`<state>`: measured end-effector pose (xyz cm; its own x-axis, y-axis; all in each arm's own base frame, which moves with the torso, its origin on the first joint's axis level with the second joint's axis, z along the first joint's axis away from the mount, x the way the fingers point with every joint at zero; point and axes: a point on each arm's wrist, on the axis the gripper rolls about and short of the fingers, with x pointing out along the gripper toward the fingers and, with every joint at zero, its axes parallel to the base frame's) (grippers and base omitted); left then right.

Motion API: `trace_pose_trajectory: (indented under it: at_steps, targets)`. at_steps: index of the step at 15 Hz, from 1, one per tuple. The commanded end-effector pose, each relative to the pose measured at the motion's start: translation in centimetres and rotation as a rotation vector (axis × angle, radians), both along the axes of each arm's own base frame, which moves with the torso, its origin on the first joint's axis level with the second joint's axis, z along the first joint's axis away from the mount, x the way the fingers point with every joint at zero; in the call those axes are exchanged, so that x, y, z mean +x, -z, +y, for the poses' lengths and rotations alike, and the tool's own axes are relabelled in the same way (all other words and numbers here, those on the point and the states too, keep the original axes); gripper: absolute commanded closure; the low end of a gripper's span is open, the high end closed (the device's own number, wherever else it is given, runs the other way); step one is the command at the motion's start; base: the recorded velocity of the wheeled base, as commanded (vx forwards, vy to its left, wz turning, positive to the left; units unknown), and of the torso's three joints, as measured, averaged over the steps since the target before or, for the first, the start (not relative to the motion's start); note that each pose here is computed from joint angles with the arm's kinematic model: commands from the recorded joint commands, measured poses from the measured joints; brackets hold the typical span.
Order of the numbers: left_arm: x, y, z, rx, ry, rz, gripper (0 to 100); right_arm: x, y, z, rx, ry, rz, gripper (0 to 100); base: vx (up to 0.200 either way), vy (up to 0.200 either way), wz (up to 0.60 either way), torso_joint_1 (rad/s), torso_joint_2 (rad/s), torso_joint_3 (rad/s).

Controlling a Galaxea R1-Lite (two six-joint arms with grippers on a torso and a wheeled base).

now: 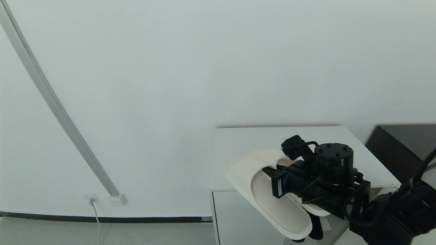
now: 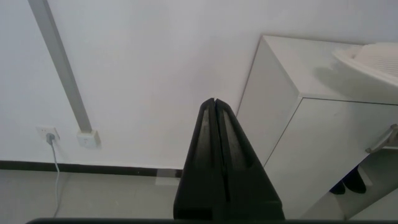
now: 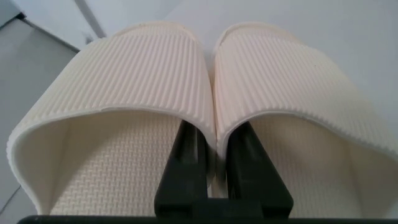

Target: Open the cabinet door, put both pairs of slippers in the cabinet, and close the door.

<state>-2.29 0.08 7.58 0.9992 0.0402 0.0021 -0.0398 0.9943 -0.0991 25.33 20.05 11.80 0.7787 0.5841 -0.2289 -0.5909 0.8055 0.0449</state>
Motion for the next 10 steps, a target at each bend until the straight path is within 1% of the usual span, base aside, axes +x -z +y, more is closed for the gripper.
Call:
trace_pose_trajectory:
  at_steps: [1,8,10]
  targets:
    - [-0.01,-0.02,0.00,-0.001,-0.001,-0.001,100,-1.37,-1.31,-0.89,0.019,-0.008,-0.023,100,0.000,0.000,0.00,0.000,0.00,0.000]
    - [0.01,-0.03,0.00,-0.001,-0.001,0.001,100,-1.40,-0.79,-0.44,0.009,-0.015,-0.012,100,0.000,0.000,0.00,0.000,0.00,0.000]
    - [-0.01,-0.02,0.00,-0.002,0.000,-0.001,100,-1.38,-0.78,-0.40,0.006,-0.002,-0.014,100,-0.200,0.000,0.00,0.015,0.00,0.000]
